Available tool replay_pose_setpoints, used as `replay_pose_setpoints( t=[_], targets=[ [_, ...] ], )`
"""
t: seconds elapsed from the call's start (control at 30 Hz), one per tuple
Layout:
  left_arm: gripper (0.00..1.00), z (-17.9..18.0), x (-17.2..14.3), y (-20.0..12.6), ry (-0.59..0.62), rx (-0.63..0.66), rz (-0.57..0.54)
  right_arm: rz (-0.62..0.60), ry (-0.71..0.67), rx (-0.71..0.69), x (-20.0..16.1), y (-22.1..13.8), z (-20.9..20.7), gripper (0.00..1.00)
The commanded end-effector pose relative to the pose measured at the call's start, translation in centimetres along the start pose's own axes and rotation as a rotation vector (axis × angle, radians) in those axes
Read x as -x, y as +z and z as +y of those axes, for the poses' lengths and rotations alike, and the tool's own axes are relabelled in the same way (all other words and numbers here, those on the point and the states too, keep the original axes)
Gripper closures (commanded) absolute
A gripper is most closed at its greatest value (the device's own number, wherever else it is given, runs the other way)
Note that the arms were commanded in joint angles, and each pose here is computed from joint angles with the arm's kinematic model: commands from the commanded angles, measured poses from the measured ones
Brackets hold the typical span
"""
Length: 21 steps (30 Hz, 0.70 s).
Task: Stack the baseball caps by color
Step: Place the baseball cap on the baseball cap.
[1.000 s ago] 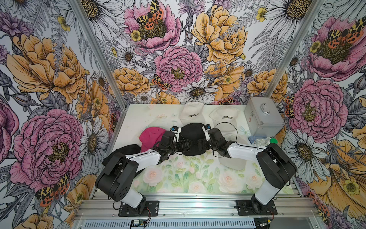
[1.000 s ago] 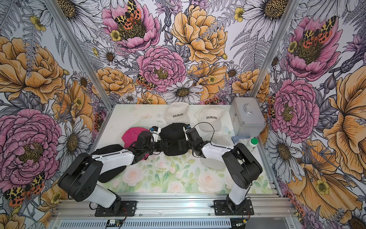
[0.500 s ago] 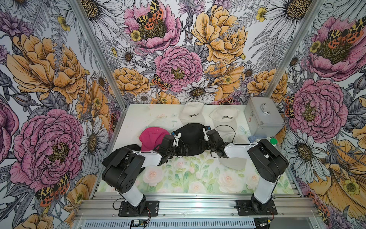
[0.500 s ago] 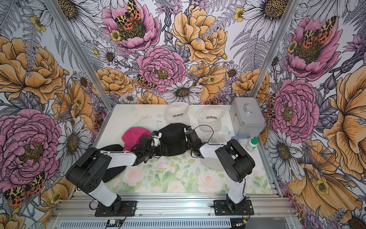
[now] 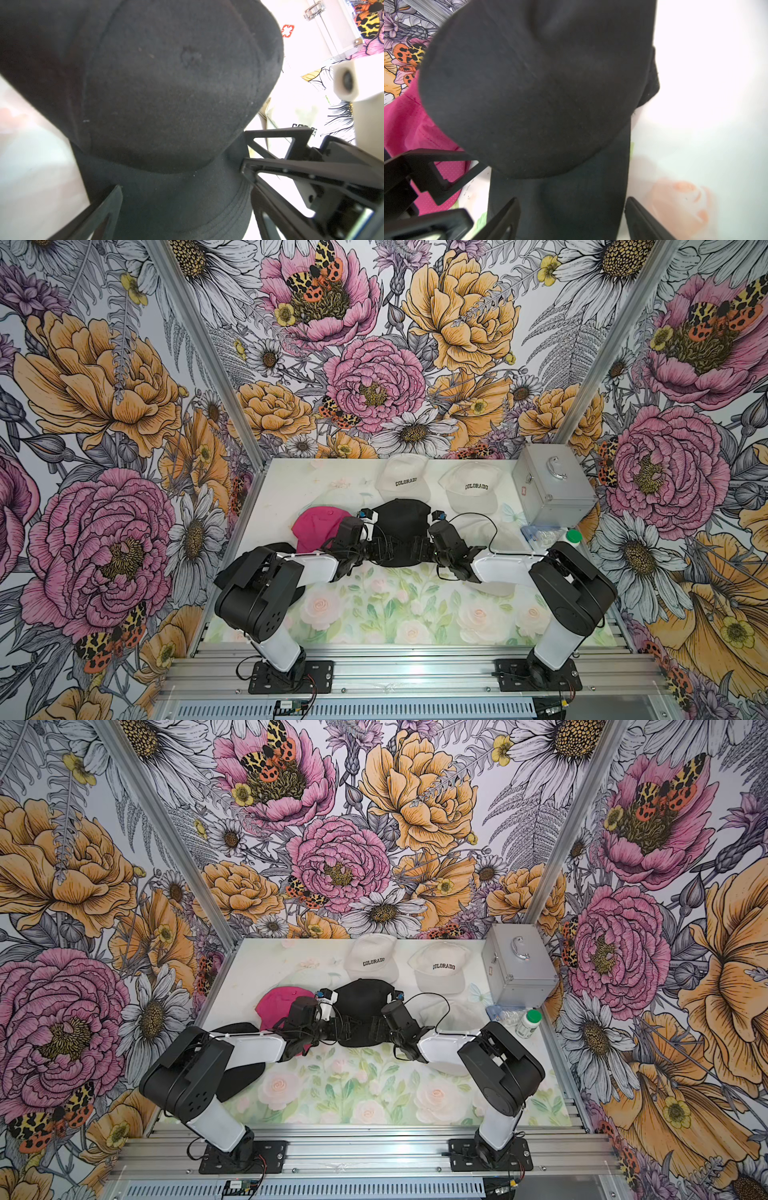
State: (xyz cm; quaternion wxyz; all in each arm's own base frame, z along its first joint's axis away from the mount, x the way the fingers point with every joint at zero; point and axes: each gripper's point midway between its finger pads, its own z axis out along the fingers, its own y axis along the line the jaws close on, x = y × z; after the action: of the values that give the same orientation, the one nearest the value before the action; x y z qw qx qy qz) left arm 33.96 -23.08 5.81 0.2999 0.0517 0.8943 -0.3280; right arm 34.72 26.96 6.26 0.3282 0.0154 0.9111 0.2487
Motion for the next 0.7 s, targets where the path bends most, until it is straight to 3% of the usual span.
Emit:
replay_pose_setpoints(
  t=[0.0, 0.17, 0.3, 0.67],
  targets=[
    [0.01, 0.0, 1.3, -2.1, -0.053, 0.003, -0.032, -0.053, 0.011, -0.017, 2.1, -2.0, -0.7, 0.18],
    [0.01, 0.4, 0.8, -2.4, -0.042, 0.021, -0.011, -0.046, 0.024, -0.100, 3.0, -2.6, -4.8, 0.27],
    [0.01, 0.9, -0.2, -1.5, -0.012, 0.045, 0.018, -0.019, 0.016, -0.154, 3.2, -1.8, -6.8, 0.57],
    [0.01, 2.0, -1.0, 0.4, 0.013, 0.074, 0.065, 0.072, -0.056, -0.158, 3.1, 3.8, -6.1, 1.00]
  ],
)
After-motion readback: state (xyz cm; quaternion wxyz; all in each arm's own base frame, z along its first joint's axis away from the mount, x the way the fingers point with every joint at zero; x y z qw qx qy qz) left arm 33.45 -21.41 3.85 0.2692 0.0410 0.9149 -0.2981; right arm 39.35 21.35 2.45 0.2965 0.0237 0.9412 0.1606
